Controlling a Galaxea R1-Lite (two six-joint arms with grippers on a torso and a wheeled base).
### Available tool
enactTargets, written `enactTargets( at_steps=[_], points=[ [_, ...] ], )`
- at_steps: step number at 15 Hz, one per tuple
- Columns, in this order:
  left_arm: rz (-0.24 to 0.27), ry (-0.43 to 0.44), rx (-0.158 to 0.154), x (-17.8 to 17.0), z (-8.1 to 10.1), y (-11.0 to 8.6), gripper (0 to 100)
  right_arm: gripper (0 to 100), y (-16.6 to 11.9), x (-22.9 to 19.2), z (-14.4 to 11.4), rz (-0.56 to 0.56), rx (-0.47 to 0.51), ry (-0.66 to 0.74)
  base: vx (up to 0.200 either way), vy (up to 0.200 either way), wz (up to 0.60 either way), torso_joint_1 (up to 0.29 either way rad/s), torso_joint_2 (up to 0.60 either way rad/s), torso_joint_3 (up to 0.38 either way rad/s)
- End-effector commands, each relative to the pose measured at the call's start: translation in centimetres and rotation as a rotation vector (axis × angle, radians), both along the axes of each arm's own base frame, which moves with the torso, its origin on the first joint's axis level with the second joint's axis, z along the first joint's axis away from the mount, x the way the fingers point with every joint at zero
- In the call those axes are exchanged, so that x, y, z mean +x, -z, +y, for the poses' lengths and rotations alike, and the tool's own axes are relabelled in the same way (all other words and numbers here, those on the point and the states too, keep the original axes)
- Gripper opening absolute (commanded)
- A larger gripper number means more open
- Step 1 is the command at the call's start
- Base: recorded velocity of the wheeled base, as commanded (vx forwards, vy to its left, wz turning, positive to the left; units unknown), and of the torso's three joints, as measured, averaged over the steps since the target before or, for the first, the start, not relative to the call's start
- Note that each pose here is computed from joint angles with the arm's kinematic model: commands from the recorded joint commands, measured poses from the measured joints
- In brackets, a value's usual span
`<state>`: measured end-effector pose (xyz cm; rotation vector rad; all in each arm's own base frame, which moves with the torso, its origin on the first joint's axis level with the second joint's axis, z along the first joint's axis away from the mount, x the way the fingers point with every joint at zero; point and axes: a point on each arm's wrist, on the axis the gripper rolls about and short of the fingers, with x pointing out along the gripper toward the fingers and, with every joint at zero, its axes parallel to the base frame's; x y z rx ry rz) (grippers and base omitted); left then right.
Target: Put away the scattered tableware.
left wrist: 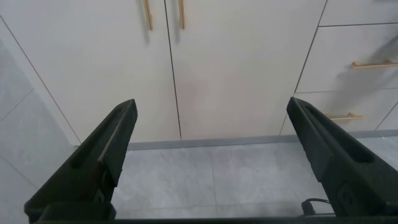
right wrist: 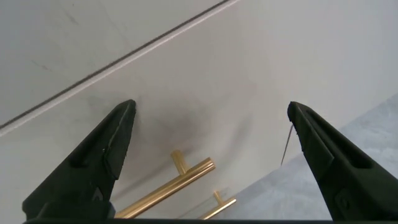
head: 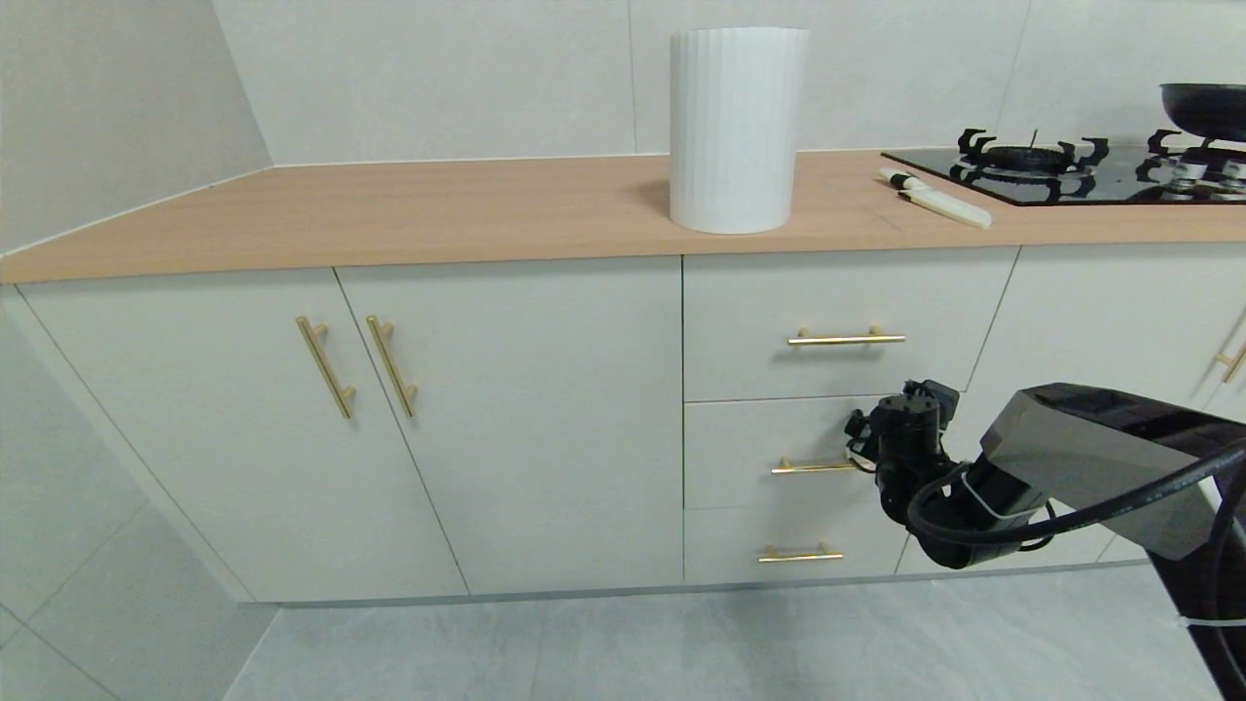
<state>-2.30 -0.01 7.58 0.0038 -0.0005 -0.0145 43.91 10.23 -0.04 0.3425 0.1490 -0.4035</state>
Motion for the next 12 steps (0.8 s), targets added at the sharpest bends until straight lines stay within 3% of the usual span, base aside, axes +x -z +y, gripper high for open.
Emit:
enactTargets(
  at_steps=[1,3,7,9,12],
  points=[
    [0.0,0.001,-0.001,0.0,0.0,0.0,100,100,-0.7,-0.6,-0.1,0.008,-0.002,-0.007,0.0,0.0,0.0,0.0,0.0,0.0],
    [0.0,0.001,0.001,0.0,0.0,0.0,100,100,-2.6,-2.5,-0.2,0.034,0.0,-0.052,0.0,0.0,0.0,0.0,0.0,0.0],
    [0.0,0.001,0.001,0.0,0.0,0.0,100,100,-8.2,-10.1,-0.5,0.151,0.013,-0.283,0.0,0.0,0.0,0.0,0.0,0.0],
    [0.0,0.001,0.001,0.0,0.0,0.0,100,100,-10.3,-14.1,-0.7,0.183,-0.064,-0.342,0.0,0.0,0.0,0.0,0.0,0.0],
    [0.0,-0.001,-0.001,0.0,0.0,0.0,100,100,-12.4,-18.9,-0.5,0.146,-0.106,-0.388,0.0,0.0,0.0,0.0,0.0,0.0]
  ],
)
